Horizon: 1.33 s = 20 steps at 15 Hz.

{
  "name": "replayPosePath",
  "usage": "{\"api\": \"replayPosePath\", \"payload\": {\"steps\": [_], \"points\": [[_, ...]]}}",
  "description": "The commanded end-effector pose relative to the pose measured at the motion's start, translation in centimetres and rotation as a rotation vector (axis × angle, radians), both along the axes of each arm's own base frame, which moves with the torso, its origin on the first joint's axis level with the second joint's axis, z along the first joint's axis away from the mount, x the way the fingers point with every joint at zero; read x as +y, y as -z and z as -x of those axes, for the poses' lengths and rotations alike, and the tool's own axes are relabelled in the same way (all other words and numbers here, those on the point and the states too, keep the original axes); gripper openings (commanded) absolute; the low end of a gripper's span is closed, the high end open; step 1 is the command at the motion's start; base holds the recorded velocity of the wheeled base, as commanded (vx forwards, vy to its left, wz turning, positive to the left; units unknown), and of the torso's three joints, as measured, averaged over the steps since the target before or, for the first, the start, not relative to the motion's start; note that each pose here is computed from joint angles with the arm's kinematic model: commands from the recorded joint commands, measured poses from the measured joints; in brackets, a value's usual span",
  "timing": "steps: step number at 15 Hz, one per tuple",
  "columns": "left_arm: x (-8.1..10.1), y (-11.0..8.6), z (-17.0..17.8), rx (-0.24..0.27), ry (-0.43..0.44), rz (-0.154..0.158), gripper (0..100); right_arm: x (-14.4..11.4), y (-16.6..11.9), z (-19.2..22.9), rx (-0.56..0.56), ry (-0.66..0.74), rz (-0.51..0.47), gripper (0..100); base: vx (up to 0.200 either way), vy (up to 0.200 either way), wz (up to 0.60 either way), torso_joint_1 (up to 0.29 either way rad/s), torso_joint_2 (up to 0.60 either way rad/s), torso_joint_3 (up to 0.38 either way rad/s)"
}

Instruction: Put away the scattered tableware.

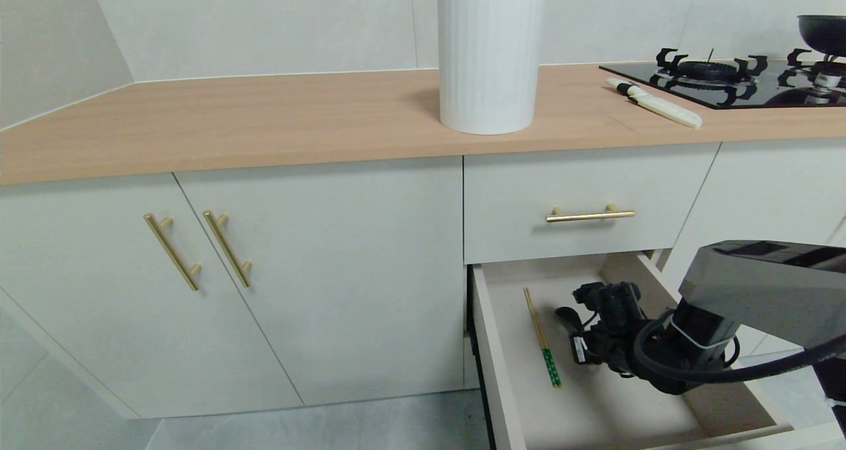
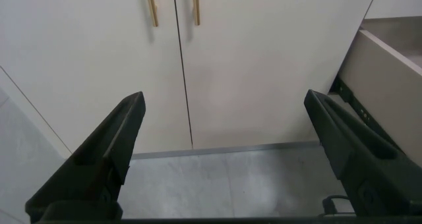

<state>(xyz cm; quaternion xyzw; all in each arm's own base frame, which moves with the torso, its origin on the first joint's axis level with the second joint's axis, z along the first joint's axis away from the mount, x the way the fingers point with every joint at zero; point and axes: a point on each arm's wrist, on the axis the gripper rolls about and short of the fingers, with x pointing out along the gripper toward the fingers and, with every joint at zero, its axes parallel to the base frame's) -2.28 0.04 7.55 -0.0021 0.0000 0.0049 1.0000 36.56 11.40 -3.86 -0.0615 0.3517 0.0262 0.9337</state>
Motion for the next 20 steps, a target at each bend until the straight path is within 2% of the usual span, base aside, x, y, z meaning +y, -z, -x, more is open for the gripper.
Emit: {"api": "replayPosePath", "payload": {"steps": [1,4,5,11,13,18,20], "points": [[0.0,0.0,0.0,-0.002,0.001,0.000,100,0.0,0.3,0.0,0.006,0.000,0.002,0,0.000,0.000,0.00,0.000,0.00,0.000],[0.0,0.0,0.0,0.000,0.001,0.000,100,0.0,0.1,0.0,0.003,0.001,0.002,0,0.000,0.000,0.00,0.000,0.00,0.000],[0.0,0.0,0.0,-0.002,-0.001,0.000,100,0.0,0.1,0.1,0.003,0.001,0.002,100,0.000,0.000,0.00,0.000,0.00,0.000],[0.0,0.0,0.0,0.000,0.001,0.000,100,-0.1,-0.2,0.2,0.000,0.006,0.007,100,0.000,0.000,0.00,0.000,0.00,0.000],[0.0,0.0,0.0,-0.002,0.001,0.000,100,-0.2,-1.2,0.6,-0.002,0.020,0.019,100,0.000,0.000,0.00,0.000,0.00,0.000],[0.0,0.0,0.0,0.000,-0.001,0.000,100,-0.9,-7.4,2.7,0.005,0.063,-0.022,100,0.000,0.000,0.00,0.000,0.00,0.000],[0.0,0.0,0.0,0.000,-0.001,0.000,100,-1.3,-10.1,4.3,0.073,0.013,-0.051,100,0.000,0.000,0.00,0.000,0.00,0.000]]}}
